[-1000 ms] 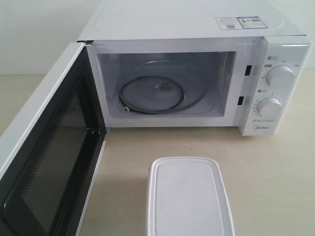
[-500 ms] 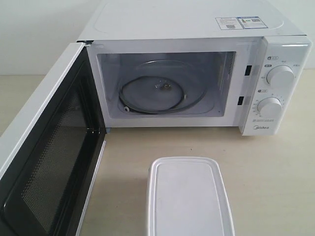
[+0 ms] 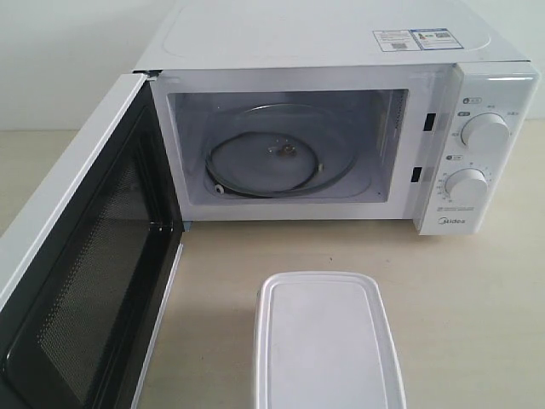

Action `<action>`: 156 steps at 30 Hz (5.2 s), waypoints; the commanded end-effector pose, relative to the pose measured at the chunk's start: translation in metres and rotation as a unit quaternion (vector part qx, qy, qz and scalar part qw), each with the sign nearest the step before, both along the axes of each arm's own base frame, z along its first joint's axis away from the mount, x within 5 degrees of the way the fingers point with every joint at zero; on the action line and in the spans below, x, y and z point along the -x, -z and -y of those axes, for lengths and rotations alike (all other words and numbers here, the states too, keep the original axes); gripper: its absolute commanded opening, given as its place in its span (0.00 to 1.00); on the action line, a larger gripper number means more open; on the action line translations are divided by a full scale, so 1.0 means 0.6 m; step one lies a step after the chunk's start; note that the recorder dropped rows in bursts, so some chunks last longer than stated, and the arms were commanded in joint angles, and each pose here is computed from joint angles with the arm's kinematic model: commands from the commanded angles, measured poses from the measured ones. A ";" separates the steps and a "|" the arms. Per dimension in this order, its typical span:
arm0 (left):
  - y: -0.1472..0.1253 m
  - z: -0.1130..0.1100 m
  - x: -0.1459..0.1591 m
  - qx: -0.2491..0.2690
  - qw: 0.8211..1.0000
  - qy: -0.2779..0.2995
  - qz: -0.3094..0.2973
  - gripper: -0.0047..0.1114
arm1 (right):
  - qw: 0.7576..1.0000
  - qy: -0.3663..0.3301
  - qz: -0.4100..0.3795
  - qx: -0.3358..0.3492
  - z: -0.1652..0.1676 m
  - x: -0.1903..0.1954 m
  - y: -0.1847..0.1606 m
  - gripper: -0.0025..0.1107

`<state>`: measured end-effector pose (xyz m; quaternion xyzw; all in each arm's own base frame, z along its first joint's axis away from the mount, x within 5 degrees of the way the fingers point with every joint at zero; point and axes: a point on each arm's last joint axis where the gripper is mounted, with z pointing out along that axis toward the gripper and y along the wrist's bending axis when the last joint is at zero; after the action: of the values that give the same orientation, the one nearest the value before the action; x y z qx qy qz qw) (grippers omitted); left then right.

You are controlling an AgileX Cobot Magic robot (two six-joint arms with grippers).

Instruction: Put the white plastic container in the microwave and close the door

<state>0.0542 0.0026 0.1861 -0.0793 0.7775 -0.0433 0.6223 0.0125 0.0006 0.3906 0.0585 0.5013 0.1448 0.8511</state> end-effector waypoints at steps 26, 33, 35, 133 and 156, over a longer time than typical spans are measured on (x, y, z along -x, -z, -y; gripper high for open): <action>0.001 0.001 0.000 0.006 1.000 0.003 0.003 0.07 | 0.676 -0.349 -0.634 0.136 -0.114 -0.285 0.177 0.03; 0.001 0.001 0.000 0.006 1.000 0.003 0.003 0.07 | 0.639 -0.430 -0.633 0.074 -0.141 -0.338 0.237 0.24; 0.001 0.001 0.000 0.006 1.000 0.003 0.003 0.07 | 0.642 -0.416 -0.641 0.061 -0.136 -0.352 0.251 0.27; 0.001 0.001 0.000 0.006 1.000 0.003 0.003 0.07 | 0.585 -0.386 -0.713 -0.004 -0.113 -0.365 0.430 0.36; 0.001 0.001 0.000 0.006 1.000 0.003 0.003 0.07 | 0.588 -0.391 -0.708 -0.001 -0.114 -0.365 0.429 0.49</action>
<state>0.0542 0.0026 0.1861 -0.0793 0.7775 -0.0433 0.6223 0.2324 0.0683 0.1330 -0.0540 0.9211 0.3752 0.0891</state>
